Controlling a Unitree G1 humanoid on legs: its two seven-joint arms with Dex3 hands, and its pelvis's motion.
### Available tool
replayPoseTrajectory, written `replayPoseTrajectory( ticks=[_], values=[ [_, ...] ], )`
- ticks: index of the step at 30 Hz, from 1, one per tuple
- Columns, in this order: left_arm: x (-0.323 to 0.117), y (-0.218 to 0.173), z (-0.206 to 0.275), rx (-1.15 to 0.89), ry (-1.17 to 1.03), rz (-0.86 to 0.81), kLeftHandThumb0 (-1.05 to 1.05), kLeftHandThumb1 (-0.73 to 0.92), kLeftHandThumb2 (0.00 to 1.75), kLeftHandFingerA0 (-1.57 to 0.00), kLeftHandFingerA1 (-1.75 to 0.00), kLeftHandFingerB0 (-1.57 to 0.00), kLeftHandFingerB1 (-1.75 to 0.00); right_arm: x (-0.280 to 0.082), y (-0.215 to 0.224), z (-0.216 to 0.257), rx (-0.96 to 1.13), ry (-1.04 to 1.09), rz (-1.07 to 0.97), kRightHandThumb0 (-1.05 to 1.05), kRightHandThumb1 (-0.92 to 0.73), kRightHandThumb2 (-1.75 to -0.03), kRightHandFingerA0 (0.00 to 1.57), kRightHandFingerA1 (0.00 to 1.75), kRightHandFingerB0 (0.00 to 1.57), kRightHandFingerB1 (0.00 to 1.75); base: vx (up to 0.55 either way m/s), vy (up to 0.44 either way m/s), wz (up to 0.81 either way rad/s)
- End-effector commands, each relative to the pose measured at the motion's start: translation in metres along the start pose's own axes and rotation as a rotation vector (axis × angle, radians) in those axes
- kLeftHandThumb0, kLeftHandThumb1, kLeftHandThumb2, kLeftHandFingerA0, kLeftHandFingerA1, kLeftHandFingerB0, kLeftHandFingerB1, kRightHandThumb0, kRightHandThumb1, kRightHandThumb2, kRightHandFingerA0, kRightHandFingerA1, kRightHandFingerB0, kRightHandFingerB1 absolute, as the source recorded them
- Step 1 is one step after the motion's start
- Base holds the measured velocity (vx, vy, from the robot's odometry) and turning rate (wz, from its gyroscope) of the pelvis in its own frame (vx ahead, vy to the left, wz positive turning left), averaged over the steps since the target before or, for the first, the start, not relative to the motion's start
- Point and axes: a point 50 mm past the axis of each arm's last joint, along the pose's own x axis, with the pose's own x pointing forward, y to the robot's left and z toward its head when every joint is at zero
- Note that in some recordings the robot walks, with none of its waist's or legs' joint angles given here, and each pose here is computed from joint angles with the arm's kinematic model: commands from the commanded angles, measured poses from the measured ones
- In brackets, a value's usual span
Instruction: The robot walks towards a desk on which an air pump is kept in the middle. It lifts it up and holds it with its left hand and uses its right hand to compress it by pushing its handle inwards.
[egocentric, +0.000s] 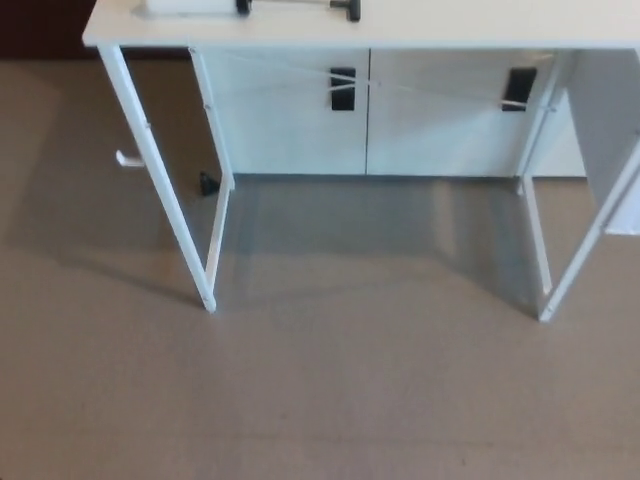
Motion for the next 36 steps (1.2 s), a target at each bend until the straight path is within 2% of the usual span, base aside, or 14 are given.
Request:
replayPoseTrajectory(
  ticks=[1, 7, 8, 9, 10, 17, 24, 25, 36],
  values=[
    [0.000, 0.004, 0.006, -0.004, -0.007, 0.001, -0.06, 0.53, 0.94, -0.22, -0.54, -0.15, -0.48, -0.001, -0.003, 0.000, 0.014, -0.004, -0.013, -0.19, -0.60, -0.58, 0.64, 0.48, 0.46, 0.39, 0.39, -0.031, -0.22],
    [0.002, 0.003, 0.007, 0.011, -0.001, 0.017, -0.07, 0.51, 0.93, -0.27, -0.56, -0.17, -0.49, 0.000, -0.002, -0.001, -0.004, 0.003, -0.018, -0.21, -0.62, -0.58, 0.62, 0.47, 0.47, 0.39, 0.40, 0.060, -0.29],
    [0.002, 0.003, 0.006, 0.013, -0.001, 0.014, -0.11, 0.73, 0.62, -0.36, -0.45, -0.30, -0.33, -0.001, -0.002, -0.001, -0.007, 0.003, -0.017, -0.22, -0.62, -0.58, 0.63, 0.47, 0.46, 0.39, 0.55, 0.199, -0.61],
    [0.002, 0.003, 0.006, 0.014, -0.001, 0.012, -0.11, 0.73, 0.62, -0.36, -0.45, -0.30, -0.33, -0.001, -0.002, -0.002, -0.009, 0.003, -0.016, -0.22, -0.62, -0.58, 0.63, 0.47, 0.46, 0.39, 0.56, 0.171, -0.17],
    [0.001, 0.003, 0.006, 0.017, -0.004, 0.008, -0.07, 0.51, 0.93, -0.27, -0.56, -0.17, -0.49, -0.001, -0.003, -0.002, -0.012, 0.003, -0.015, -0.22, -0.62, -0.58, 0.61, 0.47, 0.46, 0.39, 0.56, 0.170, -0.15],
    [0.001, 0.002, 0.008, 0.018, -0.004, -0.005, -0.08, 0.54, 0.95, -0.26, -0.56, -0.16, -0.48, -0.003, -0.004, -0.004, 0.000, -0.001, -0.015, -0.23, -0.60, -0.58, 0.62, 0.47, 0.46, 0.39, 0.52, 0.139, 0.05],
    [0.002, 0.000, 0.011, 0.038, -0.010, -0.010, -0.08, 0.54, 0.95, -0.27, -0.57, -0.16, -0.48, -0.003, -0.005, -0.006, 0.005, 0.004, -0.023, -0.22, -0.61, -0.58, 0.59, 0.46, 0.45, 0.39, 0.40, -0.006, 0.22],
    [0.002, 0.000, 0.012, 0.033, -0.009, -0.014, -0.12, 0.76, 0.63, -0.35, -0.45, -0.27, -0.33, -0.004, -0.005, -0.007, 0.004, 0.006, -0.024, -0.21, -0.61, -0.58, 0.60, 0.46, 0.45, 0.39, 0.26, -0.242, 0.03],
    [0.002, 0.000, 0.012, 0.057, -0.007, -0.015, -0.10, 0.76, 0.62, -0.37, -0.44, -0.29, -0.33, -0.006, -0.006, -0.010, -0.002, 0.014, -0.033, -0.23, -0.61, -0.58, 0.60, 0.47, 0.47, 0.39, 0.15, -0.093, -0.08]
  ],
)
